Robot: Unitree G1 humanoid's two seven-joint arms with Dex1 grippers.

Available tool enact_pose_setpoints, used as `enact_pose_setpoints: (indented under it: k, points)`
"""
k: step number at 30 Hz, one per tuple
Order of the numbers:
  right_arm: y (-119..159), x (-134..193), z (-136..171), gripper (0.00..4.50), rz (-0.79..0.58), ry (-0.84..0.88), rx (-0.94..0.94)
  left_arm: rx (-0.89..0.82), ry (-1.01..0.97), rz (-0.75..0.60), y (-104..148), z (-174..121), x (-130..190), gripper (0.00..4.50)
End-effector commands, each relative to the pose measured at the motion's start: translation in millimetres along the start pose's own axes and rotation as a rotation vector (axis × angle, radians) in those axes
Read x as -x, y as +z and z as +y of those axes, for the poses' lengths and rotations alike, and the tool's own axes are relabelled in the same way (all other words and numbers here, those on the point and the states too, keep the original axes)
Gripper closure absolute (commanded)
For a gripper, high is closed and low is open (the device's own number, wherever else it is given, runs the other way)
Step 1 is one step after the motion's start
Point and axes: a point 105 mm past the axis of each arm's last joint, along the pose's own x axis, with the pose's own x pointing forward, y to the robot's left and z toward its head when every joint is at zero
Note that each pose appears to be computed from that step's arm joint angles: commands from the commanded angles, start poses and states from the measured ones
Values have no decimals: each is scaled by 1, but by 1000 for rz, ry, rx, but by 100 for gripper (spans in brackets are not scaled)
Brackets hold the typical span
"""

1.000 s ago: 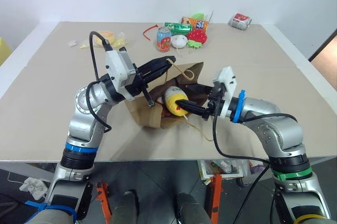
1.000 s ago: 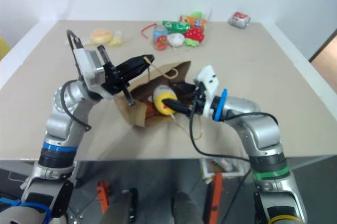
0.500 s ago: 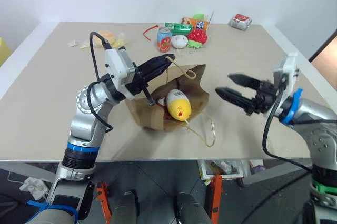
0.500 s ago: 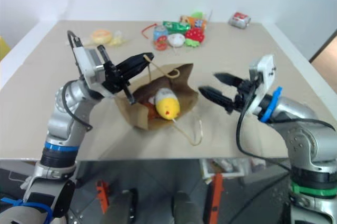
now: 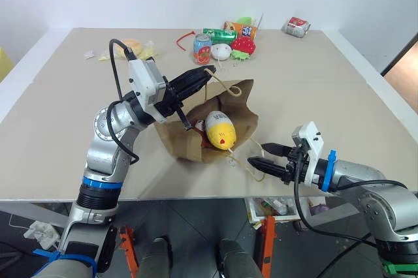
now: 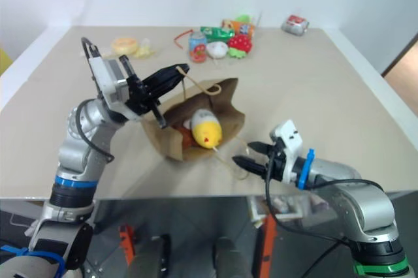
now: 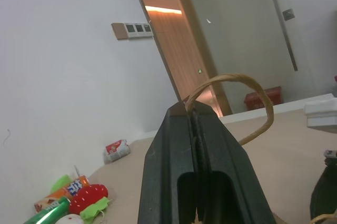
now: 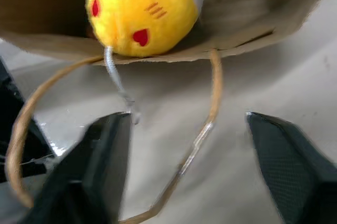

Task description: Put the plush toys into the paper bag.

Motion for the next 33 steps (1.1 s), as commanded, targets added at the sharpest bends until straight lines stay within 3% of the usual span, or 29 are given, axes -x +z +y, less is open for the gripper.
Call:
enact_pose_setpoints:
  k: [1,5,12,19,33]
  points:
    - [26,6,-12,307,-84,-40,66,-33,6,-28,11,3,-1,450]
    - [37,9,-11,443,-117,-18,85,-27,23,-29,11,5,0,450]
    - [52,15,-3,443,-181,46,81,14,85,-41,11,16,0,450]
    - [91,11,1,443,-329,84,51,225,196,-50,9,35,-4,450]
    - [110,-1,-7,443,-405,47,-53,513,399,279,-53,61,11,450]
